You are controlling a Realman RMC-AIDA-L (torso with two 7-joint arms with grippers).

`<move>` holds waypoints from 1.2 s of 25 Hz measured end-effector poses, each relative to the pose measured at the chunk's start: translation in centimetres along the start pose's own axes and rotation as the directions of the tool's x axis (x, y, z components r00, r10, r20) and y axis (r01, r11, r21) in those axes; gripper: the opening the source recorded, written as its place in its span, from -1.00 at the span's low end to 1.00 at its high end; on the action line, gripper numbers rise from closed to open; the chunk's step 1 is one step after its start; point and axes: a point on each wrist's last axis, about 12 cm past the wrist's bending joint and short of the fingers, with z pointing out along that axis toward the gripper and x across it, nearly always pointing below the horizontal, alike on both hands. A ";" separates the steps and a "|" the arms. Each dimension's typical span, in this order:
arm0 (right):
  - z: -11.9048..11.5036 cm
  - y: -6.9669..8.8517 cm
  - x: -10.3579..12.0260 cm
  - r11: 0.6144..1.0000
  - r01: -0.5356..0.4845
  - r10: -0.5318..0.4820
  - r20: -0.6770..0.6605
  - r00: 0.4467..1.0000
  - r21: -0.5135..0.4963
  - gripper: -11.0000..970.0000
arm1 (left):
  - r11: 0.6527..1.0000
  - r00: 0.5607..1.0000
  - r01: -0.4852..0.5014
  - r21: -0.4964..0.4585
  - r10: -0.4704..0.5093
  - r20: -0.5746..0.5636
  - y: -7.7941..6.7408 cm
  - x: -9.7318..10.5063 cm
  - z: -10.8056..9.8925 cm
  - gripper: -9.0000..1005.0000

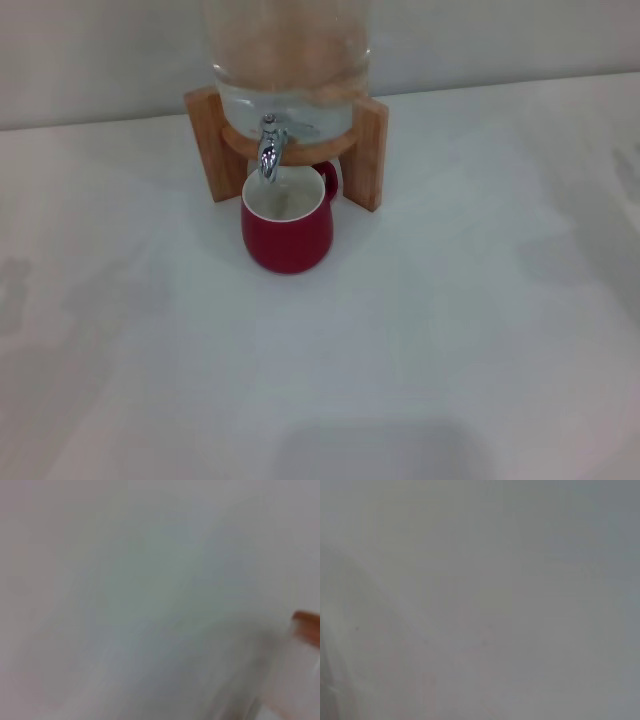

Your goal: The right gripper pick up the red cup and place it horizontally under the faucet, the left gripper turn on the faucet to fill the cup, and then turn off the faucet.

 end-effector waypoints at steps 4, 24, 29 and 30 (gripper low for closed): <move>0.0 0.1 0.0 1.000 0.000 0.000 0.002 1.000 -0.005 -0.35 | 1.000 0.997 -0.026 0.005 0.026 0.076 -0.2 0.2 -0.9 -0.59; -0.4 0.3 -0.3 0.999 0.006 -0.005 0.029 1.000 -0.037 -0.35 | 0.999 0.969 -0.027 -0.031 0.033 0.246 0.0 0.4 -2.3 0.57; -0.4 0.4 -0.3 0.999 0.008 -0.007 0.030 1.000 -0.038 -0.26 | 0.999 0.968 -0.021 -0.033 0.028 0.249 0.1 0.4 -2.4 0.68; -0.4 0.4 -0.3 0.999 0.007 -0.006 0.029 1.000 -0.038 -0.26 | 0.999 0.968 -0.019 -0.034 0.027 0.251 0.1 0.4 -2.4 0.68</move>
